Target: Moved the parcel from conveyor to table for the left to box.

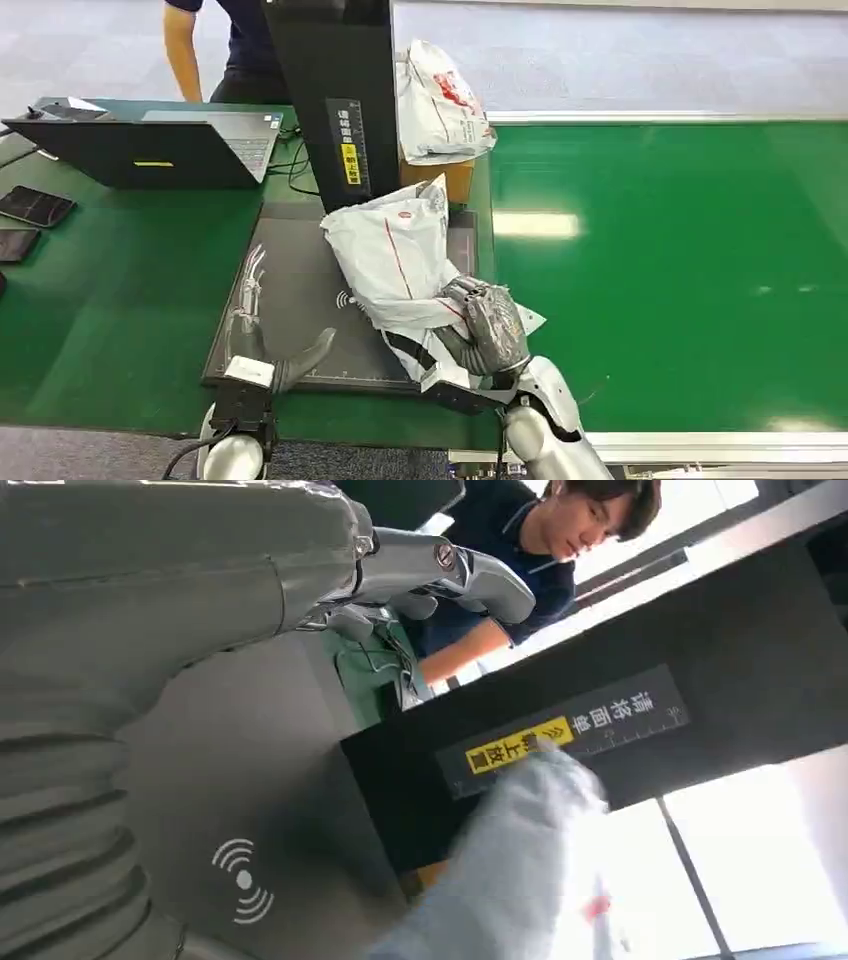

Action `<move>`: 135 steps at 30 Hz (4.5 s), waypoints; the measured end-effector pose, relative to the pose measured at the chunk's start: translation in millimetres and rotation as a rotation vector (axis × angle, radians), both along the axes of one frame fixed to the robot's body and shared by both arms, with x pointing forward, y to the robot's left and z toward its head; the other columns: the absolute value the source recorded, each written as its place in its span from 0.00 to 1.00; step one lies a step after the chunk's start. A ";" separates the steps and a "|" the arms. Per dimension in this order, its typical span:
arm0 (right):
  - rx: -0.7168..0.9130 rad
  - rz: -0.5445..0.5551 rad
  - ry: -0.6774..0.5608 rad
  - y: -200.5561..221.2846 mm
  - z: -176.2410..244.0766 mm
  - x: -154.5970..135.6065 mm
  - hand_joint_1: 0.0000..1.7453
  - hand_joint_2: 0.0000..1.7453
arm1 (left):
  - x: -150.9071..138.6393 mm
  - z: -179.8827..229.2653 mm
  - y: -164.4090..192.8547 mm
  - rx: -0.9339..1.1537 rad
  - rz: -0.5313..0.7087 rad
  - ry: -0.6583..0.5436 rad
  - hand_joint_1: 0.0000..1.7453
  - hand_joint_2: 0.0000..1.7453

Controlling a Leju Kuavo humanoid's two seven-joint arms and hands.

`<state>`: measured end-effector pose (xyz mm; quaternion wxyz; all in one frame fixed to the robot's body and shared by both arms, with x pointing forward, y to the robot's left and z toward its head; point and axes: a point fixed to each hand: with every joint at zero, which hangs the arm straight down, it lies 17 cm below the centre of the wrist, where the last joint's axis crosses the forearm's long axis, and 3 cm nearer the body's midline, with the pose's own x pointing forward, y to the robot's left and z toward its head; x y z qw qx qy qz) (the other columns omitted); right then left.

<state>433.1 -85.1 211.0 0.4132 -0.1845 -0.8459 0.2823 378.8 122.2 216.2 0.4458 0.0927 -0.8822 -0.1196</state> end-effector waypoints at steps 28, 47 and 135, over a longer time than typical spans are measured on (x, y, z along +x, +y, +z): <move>-0.121 0.227 0.134 57.1 -66.9 38.7 0.00 1.00 | -2.7 9.9 -6.0 -0.006 -0.037 -0.021 0.00 1.00; 0.208 0.322 0.052 39.1 3.0 -12.1 0.00 1.00 | -4.4 8.3 -10.2 -0.006 -0.067 -0.016 0.00 1.00; 0.507 -0.209 0.042 -135.6 -24.4 -85.8 0.00 1.00 | 73.7 -159.7 -162.6 1.160 -0.622 0.372 1.00 1.00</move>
